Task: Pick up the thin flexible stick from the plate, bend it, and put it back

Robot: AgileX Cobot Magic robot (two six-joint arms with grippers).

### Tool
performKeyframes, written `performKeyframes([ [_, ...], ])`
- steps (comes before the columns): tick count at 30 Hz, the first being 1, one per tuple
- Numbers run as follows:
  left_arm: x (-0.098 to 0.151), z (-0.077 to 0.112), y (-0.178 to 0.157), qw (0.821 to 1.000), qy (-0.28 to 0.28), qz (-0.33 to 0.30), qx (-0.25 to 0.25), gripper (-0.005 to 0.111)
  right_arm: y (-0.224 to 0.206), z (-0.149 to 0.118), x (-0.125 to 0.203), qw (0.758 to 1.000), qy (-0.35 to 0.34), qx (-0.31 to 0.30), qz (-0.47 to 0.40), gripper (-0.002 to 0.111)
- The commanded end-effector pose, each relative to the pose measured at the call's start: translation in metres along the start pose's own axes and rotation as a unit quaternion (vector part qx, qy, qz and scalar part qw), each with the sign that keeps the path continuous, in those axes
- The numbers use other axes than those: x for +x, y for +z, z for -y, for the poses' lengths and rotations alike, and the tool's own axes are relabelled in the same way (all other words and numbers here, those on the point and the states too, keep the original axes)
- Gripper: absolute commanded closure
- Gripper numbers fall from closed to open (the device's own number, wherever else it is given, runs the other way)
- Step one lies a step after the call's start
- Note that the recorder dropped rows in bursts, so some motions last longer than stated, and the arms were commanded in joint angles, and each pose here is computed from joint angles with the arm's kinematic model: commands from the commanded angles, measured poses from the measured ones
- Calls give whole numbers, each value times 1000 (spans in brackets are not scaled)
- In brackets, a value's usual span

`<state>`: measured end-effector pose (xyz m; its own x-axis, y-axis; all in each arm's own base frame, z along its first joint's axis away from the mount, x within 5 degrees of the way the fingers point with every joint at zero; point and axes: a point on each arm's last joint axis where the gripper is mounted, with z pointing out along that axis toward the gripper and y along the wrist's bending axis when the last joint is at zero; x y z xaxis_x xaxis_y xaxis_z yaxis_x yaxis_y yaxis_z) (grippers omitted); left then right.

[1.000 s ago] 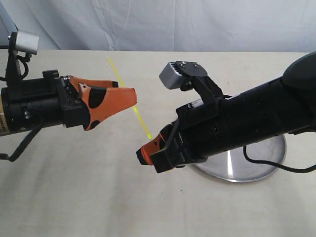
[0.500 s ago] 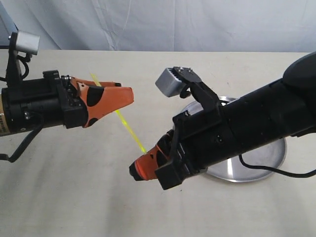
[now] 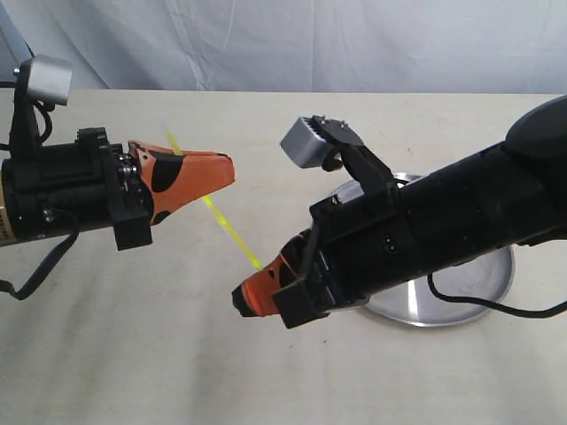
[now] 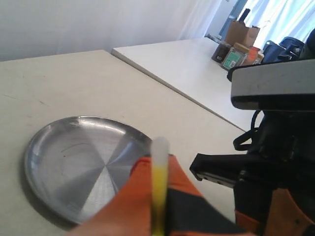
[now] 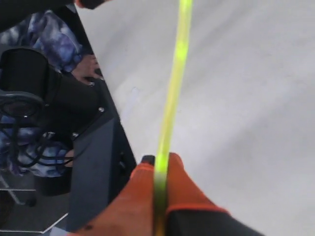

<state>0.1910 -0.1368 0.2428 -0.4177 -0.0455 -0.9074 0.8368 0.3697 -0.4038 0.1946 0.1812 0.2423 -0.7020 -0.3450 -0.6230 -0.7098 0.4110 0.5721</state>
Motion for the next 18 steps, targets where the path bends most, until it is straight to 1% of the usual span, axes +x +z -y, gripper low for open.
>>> performKeyframes([
  [1, 1, -5, 0, 1000, 11, -5, -27, 106, -4, 16, -6, 995, 16, 94, 33, 109],
  [3, 2, -8, 0, 999, 18, -8, -41, 102, -8, 29, -9, 983, 42, 168, 60, 109],
  [5, 2, -9, 0, 999, 18, -12, -50, 91, -13, 41, -12, 968, 43, 232, 80, 109],
  [7, 3, -11, -1, 998, 17, -14, -57, 75, -15, 44, -12, 962, 44, 256, 80, 109],
  [10, 3, -14, -1, 997, 8, -14, -74, 50, -14, 47, -10, 961, 31, 266, 64, 109],
  [11, 2, -14, -1, 997, 3, -10, -79, 45, -13, 49, -10, 960, 34, 271, 66, 109],
  [13, 2, -15, -1, 996, -1, -8, -85, 40, -13, 54, -10, 955, 40, 285, 71, 109],
  [16, 3, -16, -1, 996, -2, -13, -89, 40, -11, 64, -9, 947, 51, 310, 69, 109],
  [18, 3, -17, -1, 996, -7, -15, -91, 40, -11, 77, -4, 940, 73, 329, 57, 109],
])
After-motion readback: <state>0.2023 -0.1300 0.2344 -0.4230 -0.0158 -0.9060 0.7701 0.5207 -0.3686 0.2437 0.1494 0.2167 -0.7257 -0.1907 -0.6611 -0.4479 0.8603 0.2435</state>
